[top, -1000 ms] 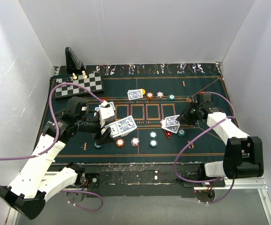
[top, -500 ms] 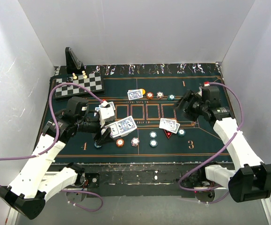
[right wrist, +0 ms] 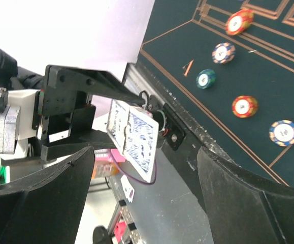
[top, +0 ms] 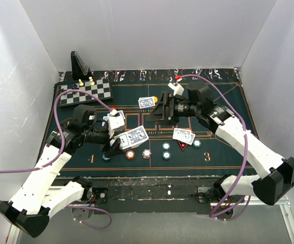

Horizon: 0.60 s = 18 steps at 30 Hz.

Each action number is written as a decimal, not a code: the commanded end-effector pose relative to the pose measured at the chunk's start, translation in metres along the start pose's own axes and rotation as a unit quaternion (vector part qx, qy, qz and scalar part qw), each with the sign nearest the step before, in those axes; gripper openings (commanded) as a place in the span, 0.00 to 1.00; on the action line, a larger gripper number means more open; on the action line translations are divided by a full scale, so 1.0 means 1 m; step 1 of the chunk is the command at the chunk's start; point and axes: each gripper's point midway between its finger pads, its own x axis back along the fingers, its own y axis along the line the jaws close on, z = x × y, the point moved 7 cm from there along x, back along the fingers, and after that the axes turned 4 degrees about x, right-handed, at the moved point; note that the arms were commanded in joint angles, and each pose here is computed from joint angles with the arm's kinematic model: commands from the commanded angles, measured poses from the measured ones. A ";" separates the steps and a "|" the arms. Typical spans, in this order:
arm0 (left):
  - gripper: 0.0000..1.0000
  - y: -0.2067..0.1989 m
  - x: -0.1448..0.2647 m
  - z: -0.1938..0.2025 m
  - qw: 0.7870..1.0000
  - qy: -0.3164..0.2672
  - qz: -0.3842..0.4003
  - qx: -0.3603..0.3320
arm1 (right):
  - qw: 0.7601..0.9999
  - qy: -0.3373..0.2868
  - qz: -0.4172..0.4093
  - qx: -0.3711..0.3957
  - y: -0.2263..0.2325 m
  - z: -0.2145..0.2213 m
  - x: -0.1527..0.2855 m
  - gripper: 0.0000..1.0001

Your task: Distribute texas hold em gaming equipment

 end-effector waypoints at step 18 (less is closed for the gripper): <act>0.02 -0.002 0.006 -0.012 0.999 -0.025 -0.001 -0.021 | 0.993 0.113 -0.032 0.026 0.013 0.034 -0.059 0.90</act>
